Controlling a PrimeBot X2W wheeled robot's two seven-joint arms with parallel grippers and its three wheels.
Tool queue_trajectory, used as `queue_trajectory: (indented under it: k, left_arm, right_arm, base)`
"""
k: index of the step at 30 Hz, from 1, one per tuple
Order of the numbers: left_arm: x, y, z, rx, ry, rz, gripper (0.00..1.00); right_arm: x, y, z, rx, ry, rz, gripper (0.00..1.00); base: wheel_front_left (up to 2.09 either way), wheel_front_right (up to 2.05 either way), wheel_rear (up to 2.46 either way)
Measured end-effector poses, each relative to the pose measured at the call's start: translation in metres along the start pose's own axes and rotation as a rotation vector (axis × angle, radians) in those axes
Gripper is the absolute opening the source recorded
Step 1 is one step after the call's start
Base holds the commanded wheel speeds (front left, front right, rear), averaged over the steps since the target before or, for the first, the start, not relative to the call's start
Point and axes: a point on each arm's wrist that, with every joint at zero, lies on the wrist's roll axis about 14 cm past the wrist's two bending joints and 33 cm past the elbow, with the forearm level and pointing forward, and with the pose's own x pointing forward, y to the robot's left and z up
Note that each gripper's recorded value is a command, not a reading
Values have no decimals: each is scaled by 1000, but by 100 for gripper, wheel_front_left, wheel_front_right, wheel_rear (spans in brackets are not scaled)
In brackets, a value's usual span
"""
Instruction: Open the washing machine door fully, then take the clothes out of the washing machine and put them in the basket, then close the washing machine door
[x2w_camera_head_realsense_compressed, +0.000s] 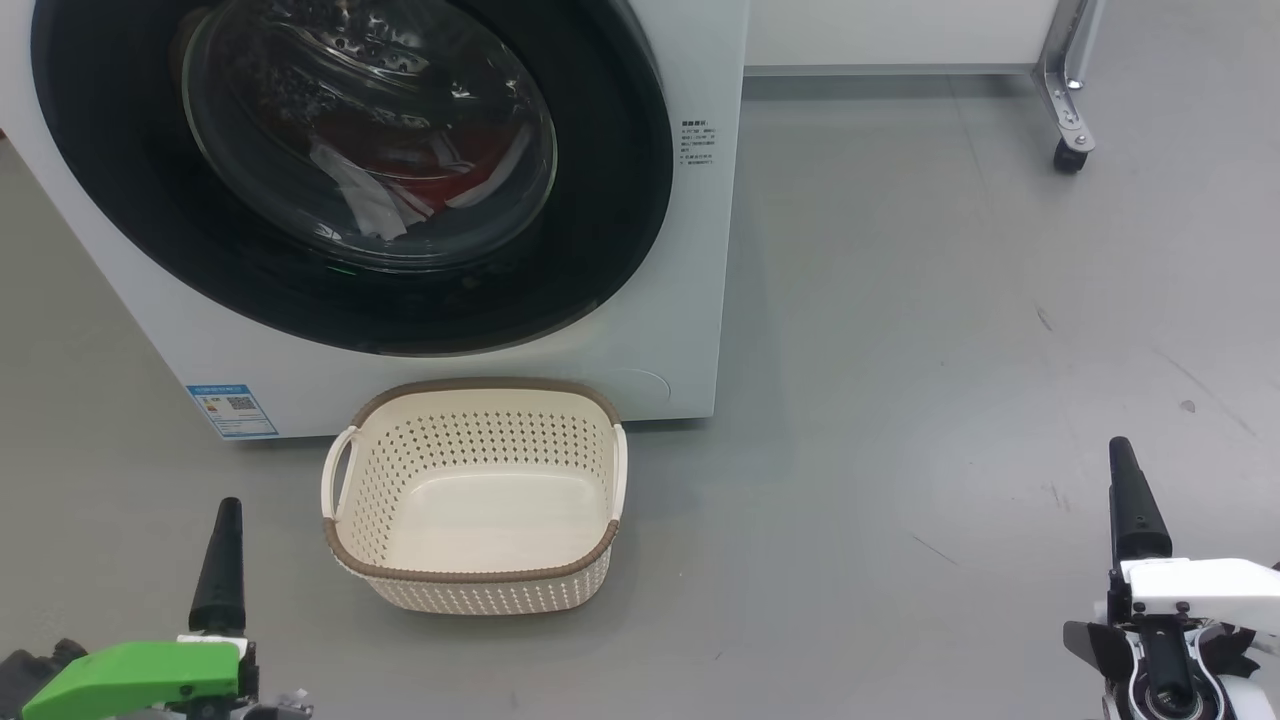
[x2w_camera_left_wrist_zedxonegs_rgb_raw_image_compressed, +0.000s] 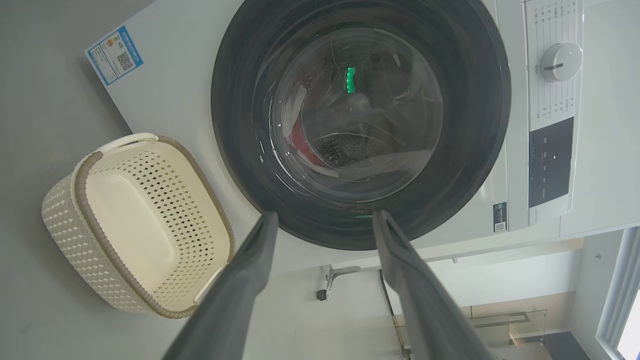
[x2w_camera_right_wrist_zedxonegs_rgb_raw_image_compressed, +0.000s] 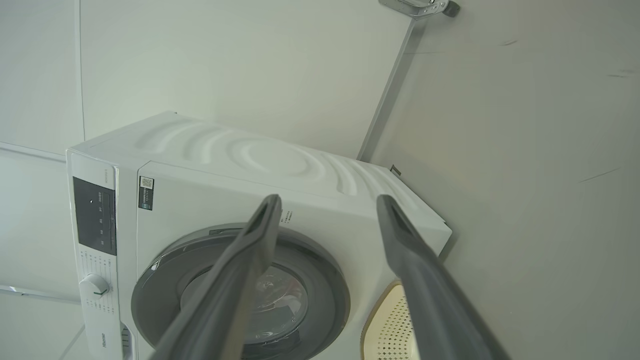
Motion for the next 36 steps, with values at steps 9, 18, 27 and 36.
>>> queue_trajectory:
  k: [9, 18, 27, 36]
  left_arm:
    - [1, -16, 7, 107, -24, -52, 100]
    - [1, -32, 12, 324, -47, -106, 100]
    - [1, -41, 13, 544, -61, -144, 100]
    - [1, -48, 2, 769, -49, -190, 100]
  right_arm:
    - [3, 18, -2, -93, -4, 53, 100]
    - [5, 41, -11, -319, 0, 125, 100]
    - [7, 58, -17, -497, -19, 178, 100]
    - [6, 62, -31, -665, -8, 209, 100]
  base:
    - [0, 0, 0]
    - [0, 0, 0]
    - [0, 0, 0]
    - [0, 0, 0]
